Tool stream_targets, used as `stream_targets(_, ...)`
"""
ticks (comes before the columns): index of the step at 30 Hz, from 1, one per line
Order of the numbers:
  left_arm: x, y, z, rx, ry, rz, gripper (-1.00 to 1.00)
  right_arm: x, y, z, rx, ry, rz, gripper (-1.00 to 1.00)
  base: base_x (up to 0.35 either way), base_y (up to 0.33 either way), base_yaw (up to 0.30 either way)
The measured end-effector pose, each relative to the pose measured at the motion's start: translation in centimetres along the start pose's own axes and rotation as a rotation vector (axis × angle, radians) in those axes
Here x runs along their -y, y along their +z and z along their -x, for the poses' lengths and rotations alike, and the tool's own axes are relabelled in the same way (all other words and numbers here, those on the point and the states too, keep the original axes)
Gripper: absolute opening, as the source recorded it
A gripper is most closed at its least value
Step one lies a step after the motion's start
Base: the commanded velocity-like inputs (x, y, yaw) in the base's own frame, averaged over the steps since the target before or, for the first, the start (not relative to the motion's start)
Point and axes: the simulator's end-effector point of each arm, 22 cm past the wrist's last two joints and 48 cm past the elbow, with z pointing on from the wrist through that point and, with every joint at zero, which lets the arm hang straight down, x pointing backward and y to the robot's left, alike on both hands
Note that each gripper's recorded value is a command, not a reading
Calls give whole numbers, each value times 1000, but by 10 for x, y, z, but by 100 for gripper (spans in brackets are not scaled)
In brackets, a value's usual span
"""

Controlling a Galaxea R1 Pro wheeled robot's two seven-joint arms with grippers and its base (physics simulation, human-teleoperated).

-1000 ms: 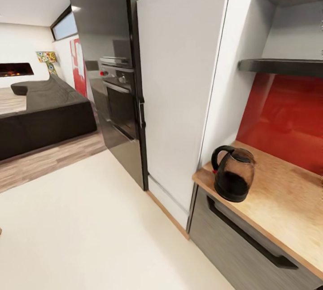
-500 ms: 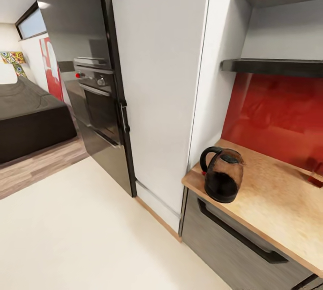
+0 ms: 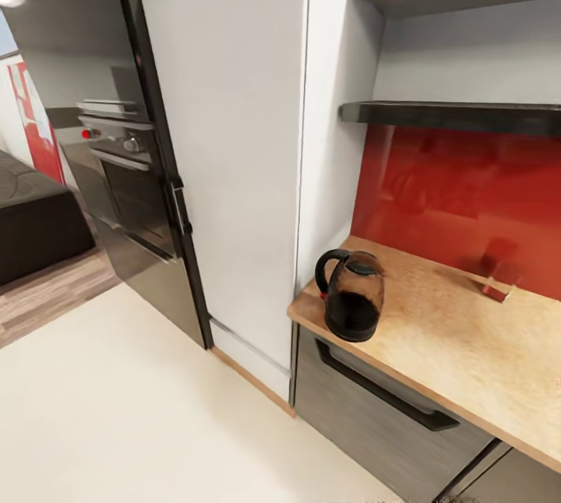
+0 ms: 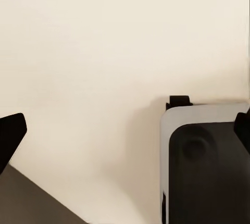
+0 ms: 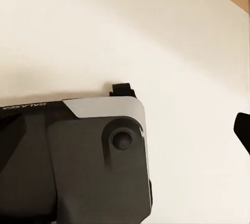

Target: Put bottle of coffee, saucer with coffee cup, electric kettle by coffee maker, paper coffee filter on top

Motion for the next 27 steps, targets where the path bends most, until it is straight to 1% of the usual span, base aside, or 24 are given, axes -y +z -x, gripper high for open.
stream_targets(6,0,0,2,8,-1,0,100,0,0,0,0,0,0,100,0,60,-266)
stream_targets(21,0,0,2,9,-2,1,100,0,0,0,0,0,0,100,0,273,-266)
stream_targets(27,0,0,2,9,-2,0,100,0,0,0,0,0,0,100,0,102,-266)
